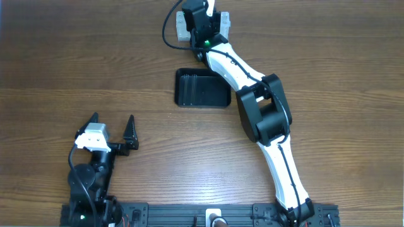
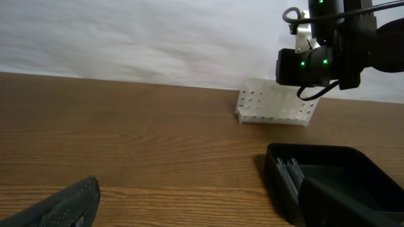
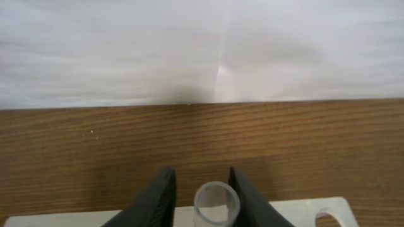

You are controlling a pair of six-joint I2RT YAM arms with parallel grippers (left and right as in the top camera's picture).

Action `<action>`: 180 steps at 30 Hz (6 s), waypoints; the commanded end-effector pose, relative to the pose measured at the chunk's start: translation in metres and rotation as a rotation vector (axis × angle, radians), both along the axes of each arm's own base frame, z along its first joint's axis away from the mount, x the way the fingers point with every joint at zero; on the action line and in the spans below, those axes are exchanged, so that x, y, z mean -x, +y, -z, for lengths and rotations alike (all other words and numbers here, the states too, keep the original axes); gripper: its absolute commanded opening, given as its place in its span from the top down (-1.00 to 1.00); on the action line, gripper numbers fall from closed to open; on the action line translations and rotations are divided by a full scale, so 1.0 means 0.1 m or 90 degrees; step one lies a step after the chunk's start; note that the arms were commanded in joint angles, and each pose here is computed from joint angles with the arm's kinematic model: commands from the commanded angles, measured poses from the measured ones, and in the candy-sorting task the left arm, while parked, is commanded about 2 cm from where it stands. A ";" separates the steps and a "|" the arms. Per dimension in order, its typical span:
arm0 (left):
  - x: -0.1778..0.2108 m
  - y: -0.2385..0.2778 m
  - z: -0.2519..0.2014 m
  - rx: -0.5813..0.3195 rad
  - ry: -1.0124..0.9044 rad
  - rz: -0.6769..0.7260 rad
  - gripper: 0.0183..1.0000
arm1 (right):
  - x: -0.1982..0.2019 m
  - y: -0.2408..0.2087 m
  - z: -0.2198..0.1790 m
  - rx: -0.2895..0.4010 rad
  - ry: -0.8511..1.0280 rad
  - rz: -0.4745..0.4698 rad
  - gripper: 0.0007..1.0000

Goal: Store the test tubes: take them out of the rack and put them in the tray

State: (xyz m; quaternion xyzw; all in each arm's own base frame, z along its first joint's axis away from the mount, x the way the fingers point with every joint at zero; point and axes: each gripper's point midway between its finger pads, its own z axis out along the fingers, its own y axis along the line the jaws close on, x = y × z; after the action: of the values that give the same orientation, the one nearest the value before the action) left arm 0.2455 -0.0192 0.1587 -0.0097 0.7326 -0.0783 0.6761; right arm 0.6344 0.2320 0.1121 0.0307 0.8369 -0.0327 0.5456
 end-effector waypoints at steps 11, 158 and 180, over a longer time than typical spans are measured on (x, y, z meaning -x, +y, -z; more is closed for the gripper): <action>0.00 0.00 0.01 -0.008 -0.003 0.002 -1.00 | -0.01 -0.03 -0.16 0.007 -0.014 0.013 0.79; 0.00 0.00 0.01 -0.008 -0.003 0.002 -1.00 | 0.31 -0.62 0.02 0.066 0.131 -0.027 -0.70; 0.00 0.00 0.01 -0.008 -0.003 0.002 -1.00 | 0.33 -0.65 0.07 0.046 0.140 -0.011 0.48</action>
State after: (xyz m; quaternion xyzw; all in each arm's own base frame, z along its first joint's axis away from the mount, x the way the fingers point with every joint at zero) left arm 0.2454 -0.0192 0.1590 -0.0096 0.7322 -0.0783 0.6765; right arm 0.6009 0.1731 0.1146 -0.0047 0.8869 -0.0534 0.4589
